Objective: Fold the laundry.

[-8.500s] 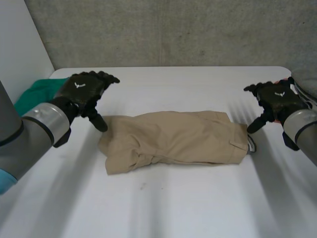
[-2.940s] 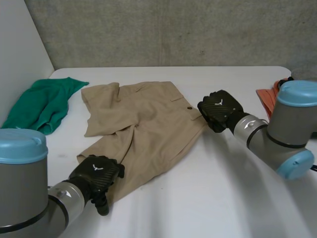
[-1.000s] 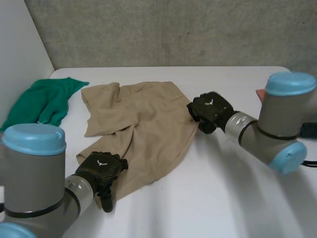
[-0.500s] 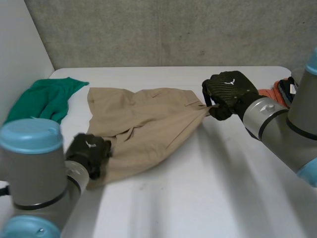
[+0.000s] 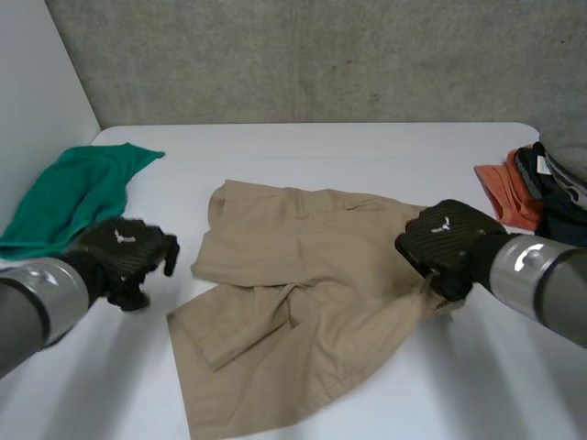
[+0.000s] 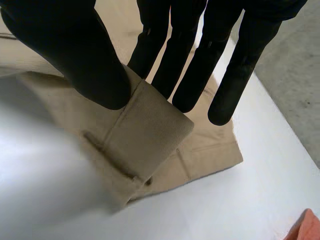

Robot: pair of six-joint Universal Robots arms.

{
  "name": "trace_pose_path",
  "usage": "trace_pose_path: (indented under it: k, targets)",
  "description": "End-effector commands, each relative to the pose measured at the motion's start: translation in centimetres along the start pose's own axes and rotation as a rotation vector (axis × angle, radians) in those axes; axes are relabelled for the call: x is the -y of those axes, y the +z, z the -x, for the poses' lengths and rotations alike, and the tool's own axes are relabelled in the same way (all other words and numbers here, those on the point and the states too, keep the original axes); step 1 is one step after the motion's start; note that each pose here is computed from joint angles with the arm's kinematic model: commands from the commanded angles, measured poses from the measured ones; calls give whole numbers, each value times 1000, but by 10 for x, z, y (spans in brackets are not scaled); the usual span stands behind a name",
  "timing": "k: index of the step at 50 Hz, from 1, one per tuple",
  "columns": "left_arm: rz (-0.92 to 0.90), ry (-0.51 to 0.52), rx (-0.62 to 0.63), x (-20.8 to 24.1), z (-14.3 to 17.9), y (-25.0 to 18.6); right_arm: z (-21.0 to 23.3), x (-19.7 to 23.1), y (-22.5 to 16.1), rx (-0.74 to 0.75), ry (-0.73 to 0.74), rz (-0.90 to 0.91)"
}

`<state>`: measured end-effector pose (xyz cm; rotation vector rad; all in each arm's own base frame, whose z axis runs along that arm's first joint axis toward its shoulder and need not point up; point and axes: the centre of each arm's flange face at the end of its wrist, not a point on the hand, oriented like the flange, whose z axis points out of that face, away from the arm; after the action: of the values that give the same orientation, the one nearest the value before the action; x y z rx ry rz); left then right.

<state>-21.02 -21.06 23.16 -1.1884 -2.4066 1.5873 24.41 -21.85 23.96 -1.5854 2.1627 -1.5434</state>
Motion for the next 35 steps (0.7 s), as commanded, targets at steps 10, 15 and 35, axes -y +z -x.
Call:
trace_pose_path:
  k: [10, 15, 35]
  targets:
    - [88, -136, -179, -14, -56, -28, -36, -5, 72, -268, 256, -118]
    - [104, -101, -227, -17, -78, -34, -32, -10, 77, -253, 270, -97]
    - [194, -53, -78, -36, -82, 35, -29, -17, 71, -231, 279, -81]
